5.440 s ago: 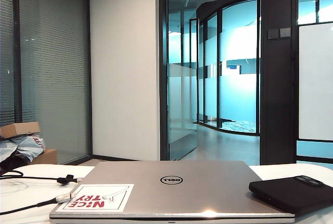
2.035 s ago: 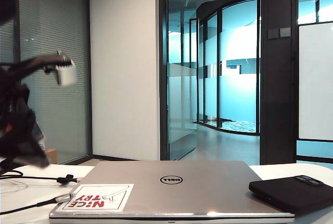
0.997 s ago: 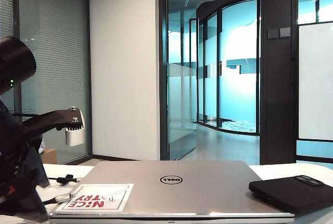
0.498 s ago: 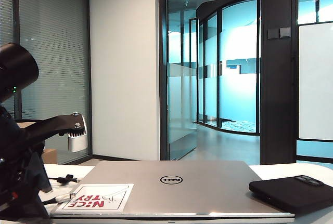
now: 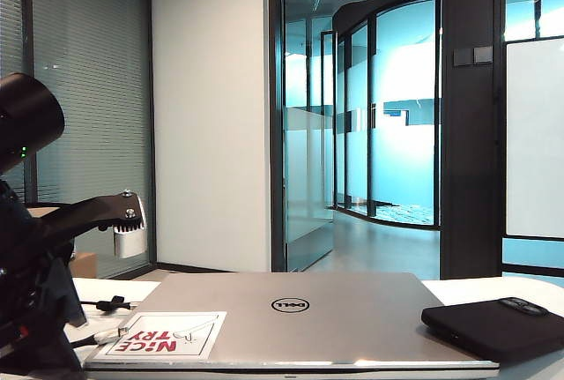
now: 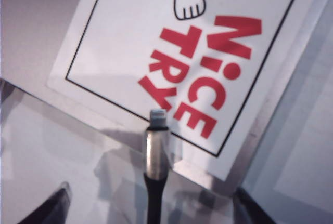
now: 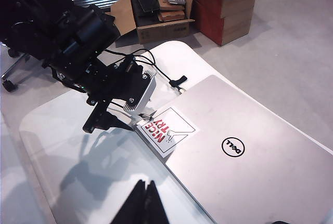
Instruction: Pick up the charging cable and the phone, plug the charging cable into the charging port on the phone, and finally place them back on the table.
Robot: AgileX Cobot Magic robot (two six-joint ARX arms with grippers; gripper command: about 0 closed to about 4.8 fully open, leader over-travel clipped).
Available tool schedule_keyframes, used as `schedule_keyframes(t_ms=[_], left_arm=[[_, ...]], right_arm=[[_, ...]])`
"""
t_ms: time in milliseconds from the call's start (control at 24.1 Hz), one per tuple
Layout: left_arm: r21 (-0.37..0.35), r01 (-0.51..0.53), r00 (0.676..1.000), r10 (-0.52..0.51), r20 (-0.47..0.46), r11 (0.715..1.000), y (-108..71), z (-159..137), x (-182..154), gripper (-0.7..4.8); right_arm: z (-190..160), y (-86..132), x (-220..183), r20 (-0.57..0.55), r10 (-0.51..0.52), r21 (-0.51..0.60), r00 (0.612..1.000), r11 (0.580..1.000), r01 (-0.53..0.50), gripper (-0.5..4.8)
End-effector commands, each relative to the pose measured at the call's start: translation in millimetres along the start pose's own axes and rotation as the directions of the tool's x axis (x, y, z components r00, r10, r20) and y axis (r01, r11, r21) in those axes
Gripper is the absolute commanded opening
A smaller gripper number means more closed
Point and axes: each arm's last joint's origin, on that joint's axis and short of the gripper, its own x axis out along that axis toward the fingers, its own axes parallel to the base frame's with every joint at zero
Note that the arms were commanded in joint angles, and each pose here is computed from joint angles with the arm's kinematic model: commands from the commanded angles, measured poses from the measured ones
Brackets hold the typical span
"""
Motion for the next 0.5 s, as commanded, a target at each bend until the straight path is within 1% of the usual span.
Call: schedule_keyframes(t_ms=[42, 291, 498], left_arm=[[0.002, -0.008, 1.000, 0.008, 0.004, 1.000, 1.5, 1.4, -2.8, 3.95], [0.007, -0.026, 0.999, 0.026, 0.022, 1.000, 3.6, 4.8, -9.7, 3.95], [0.014, -0.070, 0.996, 0.069, 0.061, 0.997, 7.9, 8.5, -10.0, 3.95]], right_arm=[[3.7, 0.1, -1.6, 0.028, 0.002, -0.005, 1.000, 1.000, -0.002, -0.02], [3.6, 0.1, -1.6, 0.027, 0.002, -0.005, 1.000, 1.000, -0.002, -0.02], [3.6, 0.1, -1.6, 0.027, 0.002, -0.005, 1.000, 1.000, -0.002, -0.02]])
